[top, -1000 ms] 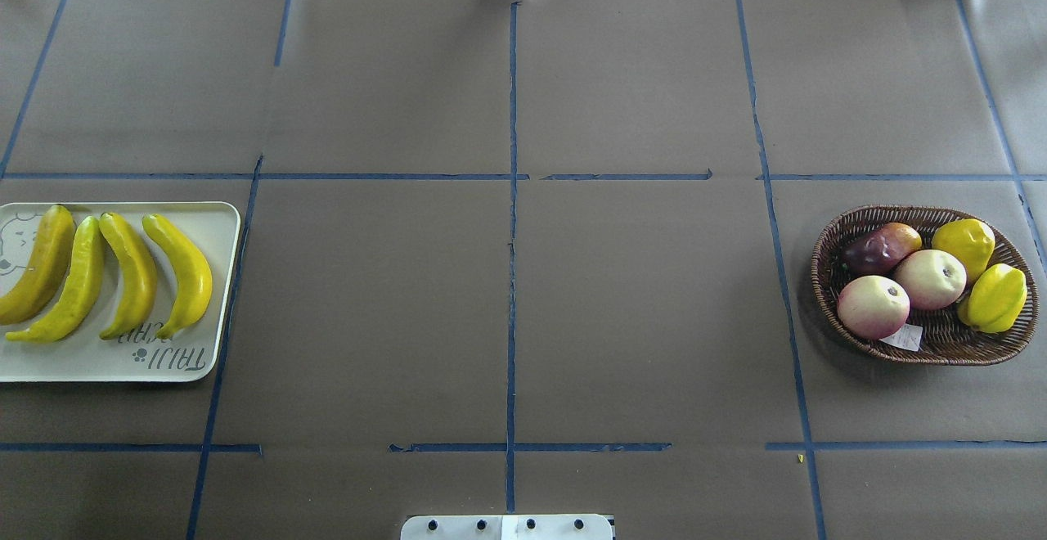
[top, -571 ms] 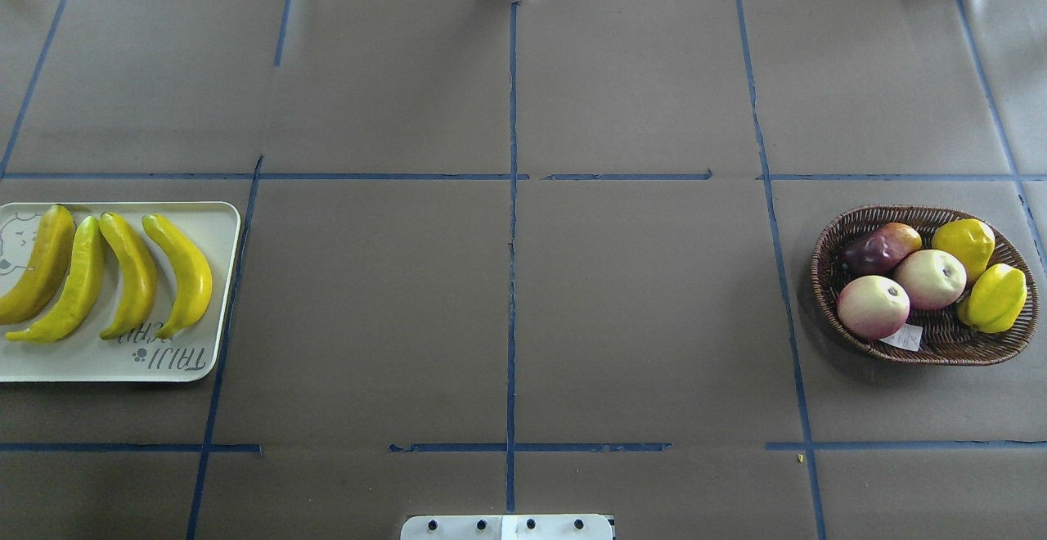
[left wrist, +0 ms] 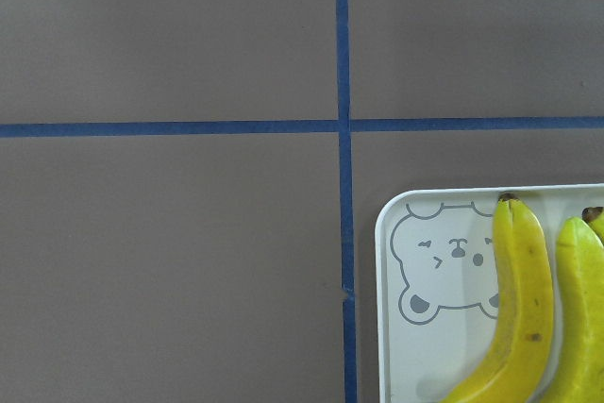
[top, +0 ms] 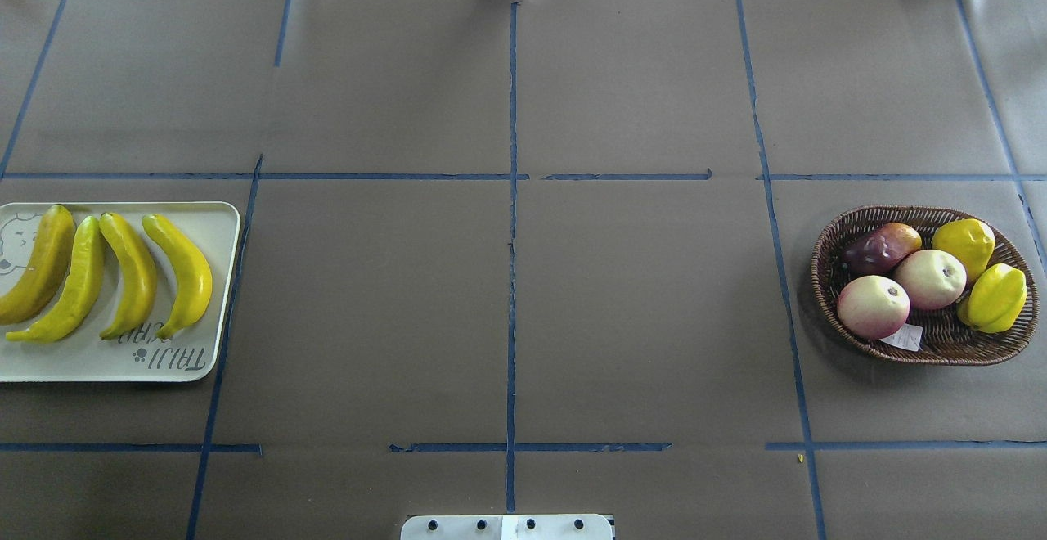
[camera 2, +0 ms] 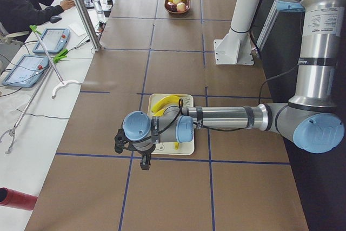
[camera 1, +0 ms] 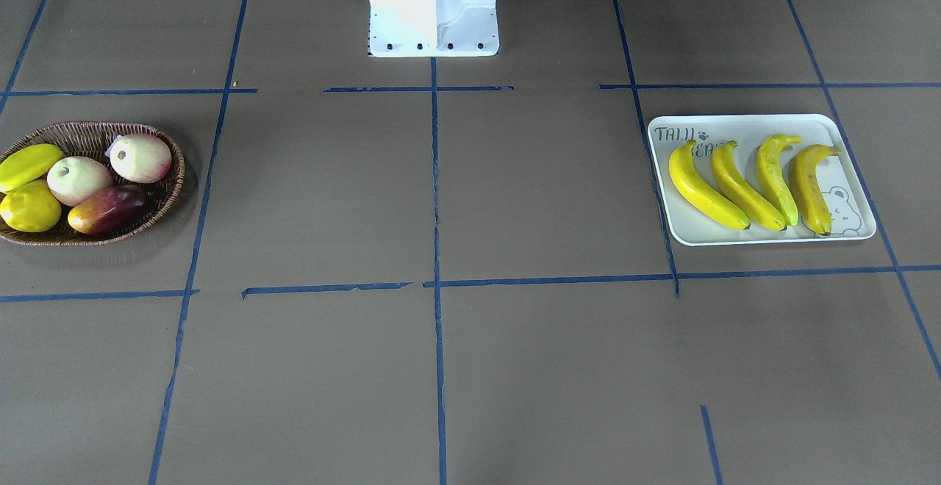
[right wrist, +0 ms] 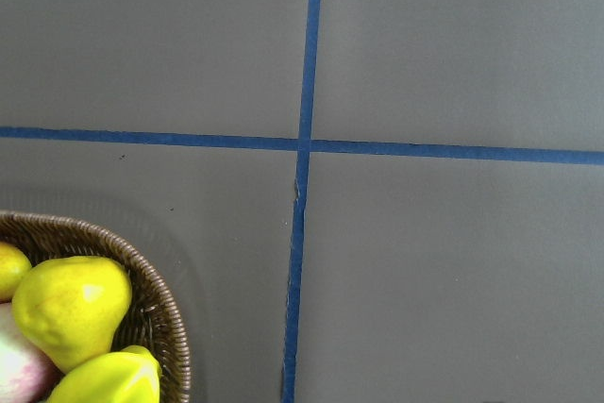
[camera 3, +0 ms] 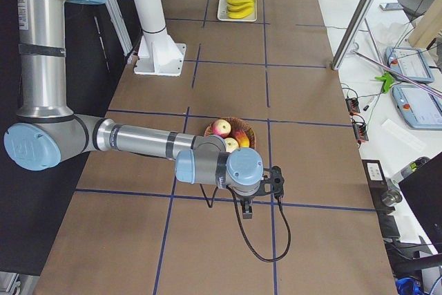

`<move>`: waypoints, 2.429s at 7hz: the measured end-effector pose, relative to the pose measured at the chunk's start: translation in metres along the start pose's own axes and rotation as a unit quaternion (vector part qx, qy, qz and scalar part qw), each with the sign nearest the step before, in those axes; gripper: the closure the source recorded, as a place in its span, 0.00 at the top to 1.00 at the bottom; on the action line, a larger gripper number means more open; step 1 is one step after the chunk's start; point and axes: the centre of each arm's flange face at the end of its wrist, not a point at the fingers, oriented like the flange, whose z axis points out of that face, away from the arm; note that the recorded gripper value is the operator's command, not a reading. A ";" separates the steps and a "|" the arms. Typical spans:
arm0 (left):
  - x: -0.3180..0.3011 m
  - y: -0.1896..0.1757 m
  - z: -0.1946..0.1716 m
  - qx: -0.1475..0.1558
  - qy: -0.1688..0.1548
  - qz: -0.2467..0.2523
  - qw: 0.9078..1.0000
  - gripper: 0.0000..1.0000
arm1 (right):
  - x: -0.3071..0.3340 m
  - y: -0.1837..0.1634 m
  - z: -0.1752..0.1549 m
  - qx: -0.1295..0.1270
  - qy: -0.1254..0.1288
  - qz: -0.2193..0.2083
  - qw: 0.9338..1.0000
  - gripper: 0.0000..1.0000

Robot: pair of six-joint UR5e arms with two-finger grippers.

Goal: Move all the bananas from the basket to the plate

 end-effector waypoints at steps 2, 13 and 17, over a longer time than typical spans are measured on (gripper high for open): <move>0.002 0.000 -0.001 0.001 0.000 0.002 1.000 1.00 | -0.016 0.008 -0.007 0.004 0.002 0.030 1.000 1.00; 0.004 -0.001 -0.003 0.004 -0.001 0.004 1.000 1.00 | -0.038 0.007 0.012 -0.019 0.008 0.018 1.000 1.00; 0.004 -0.001 -0.003 0.003 -0.001 0.004 1.000 1.00 | -0.037 0.008 0.012 -0.018 0.009 0.019 1.000 1.00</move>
